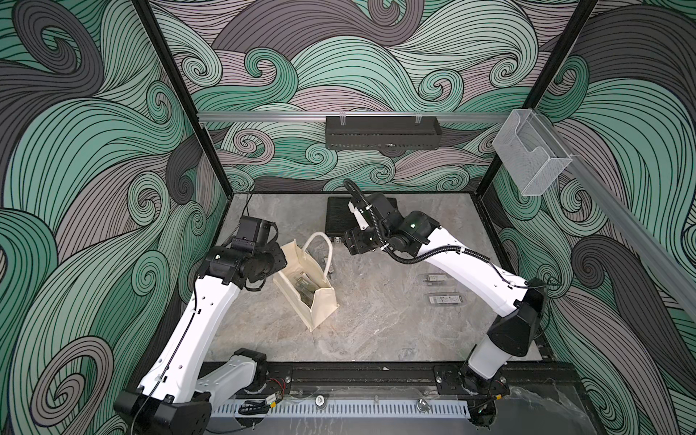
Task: Put the compass set into the canvas bag
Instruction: Adjust the canvas bag at the center of the board.
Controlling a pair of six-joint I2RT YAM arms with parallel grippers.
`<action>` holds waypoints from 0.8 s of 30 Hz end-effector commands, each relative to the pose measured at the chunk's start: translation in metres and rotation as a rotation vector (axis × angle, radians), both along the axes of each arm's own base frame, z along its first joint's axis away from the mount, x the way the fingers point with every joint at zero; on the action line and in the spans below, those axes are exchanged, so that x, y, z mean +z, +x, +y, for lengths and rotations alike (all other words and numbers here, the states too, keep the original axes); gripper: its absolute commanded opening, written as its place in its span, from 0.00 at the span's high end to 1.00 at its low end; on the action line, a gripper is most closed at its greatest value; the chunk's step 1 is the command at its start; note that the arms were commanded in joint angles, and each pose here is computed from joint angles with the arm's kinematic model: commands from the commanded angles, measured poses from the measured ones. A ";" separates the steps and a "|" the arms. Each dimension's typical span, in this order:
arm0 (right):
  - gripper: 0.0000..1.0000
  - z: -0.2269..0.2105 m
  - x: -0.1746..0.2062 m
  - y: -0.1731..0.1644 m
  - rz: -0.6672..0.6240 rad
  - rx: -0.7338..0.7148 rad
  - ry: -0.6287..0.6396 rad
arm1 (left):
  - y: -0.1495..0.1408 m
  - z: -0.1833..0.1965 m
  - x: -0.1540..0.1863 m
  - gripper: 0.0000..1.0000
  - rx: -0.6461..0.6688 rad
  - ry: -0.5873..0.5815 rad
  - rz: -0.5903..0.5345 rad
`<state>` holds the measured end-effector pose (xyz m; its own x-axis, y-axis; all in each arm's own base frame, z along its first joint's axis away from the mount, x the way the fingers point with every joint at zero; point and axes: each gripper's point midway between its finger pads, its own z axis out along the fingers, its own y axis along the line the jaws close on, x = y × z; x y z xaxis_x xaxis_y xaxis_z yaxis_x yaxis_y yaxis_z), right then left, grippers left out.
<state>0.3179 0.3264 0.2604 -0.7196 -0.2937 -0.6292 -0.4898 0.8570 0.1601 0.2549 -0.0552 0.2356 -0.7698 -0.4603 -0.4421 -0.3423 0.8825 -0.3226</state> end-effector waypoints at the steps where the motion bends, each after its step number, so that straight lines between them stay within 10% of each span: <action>1: 0.23 0.001 -0.023 -0.001 0.101 -0.031 -0.005 | 0.009 0.006 0.012 0.74 -0.025 0.032 -0.043; 9: 0.24 0.026 -0.084 0.013 0.269 -0.004 -0.104 | 0.030 0.030 0.013 0.98 -0.059 0.004 0.002; 24: 0.25 0.068 -0.170 0.035 0.421 0.011 -0.175 | 0.045 0.027 0.010 0.90 -0.116 -0.012 0.082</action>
<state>0.3589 0.3949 0.0966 -0.8839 -0.3827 -0.2688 -0.4396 0.8759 0.1987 0.3102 -0.0269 0.2388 -0.8485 -0.3702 -0.3781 -0.2692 0.9171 -0.2940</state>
